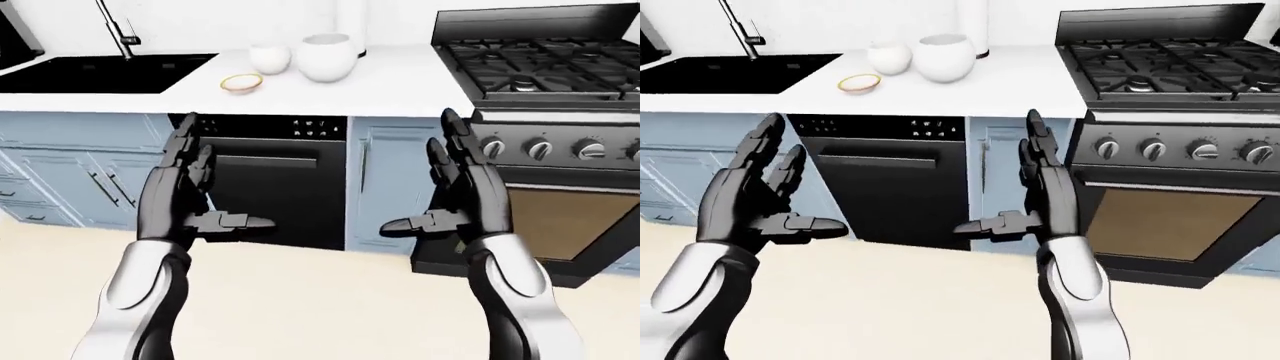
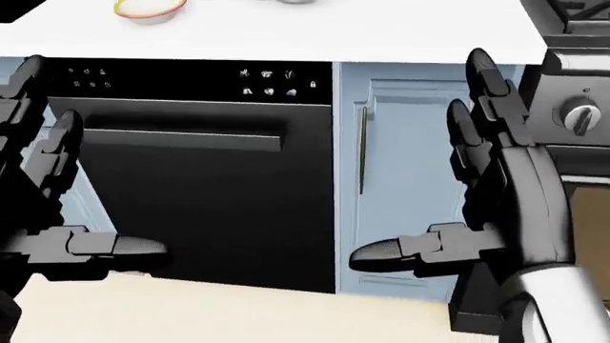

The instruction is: Stack the bowls from largest to smallest.

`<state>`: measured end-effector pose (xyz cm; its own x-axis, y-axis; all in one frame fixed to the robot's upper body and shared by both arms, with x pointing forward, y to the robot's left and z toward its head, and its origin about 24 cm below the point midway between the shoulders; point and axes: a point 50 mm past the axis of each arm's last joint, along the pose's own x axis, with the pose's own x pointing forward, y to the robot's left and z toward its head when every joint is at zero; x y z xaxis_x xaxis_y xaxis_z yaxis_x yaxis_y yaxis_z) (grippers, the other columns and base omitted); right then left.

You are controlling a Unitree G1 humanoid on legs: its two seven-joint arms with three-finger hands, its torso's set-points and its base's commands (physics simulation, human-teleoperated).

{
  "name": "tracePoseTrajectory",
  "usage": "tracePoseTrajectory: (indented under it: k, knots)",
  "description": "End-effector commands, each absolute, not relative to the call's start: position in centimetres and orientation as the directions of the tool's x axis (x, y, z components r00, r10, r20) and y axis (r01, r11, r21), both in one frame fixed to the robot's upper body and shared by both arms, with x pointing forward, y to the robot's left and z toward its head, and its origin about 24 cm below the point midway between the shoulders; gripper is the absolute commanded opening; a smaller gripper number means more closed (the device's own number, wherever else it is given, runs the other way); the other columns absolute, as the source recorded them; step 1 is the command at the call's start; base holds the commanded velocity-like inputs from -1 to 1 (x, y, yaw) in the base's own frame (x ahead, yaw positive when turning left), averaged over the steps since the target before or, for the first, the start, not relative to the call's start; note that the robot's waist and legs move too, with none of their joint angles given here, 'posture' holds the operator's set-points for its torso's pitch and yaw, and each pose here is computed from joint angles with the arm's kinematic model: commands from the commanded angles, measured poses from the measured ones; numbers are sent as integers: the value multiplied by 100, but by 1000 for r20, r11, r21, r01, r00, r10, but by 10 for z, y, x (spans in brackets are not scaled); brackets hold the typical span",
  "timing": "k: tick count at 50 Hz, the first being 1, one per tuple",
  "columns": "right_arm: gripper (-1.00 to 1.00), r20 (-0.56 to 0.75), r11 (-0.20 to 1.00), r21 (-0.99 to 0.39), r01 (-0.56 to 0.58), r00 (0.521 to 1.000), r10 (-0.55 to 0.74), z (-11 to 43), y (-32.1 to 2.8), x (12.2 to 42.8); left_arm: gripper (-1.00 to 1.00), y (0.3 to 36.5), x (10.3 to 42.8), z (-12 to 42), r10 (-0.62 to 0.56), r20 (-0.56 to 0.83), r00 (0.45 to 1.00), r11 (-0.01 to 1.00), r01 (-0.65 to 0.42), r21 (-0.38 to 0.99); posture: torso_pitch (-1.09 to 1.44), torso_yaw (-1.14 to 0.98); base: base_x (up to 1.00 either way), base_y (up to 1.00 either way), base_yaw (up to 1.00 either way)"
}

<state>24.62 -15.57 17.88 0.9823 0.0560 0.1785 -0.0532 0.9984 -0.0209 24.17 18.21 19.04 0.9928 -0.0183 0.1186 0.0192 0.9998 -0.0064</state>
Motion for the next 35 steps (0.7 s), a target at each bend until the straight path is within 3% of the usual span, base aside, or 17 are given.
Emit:
tracePoseTrajectory:
  k: [1,14,35]
  knots:
    - [100,239,996,-23,-86,967,89,189,-150,244,100,186,239,199,4,191,982,1000,-5,6,0,0,48,42,0]
    - [100,248,995,-28,-91,964,95,193,-149,242,100,192,238,197,12,192,981,1000,-11,-6,0,0,48,40,0]
    - [100,290,997,-32,-76,953,82,207,-159,234,100,192,234,209,-7,219,976,1000,7,2,0,0,53,0,0]
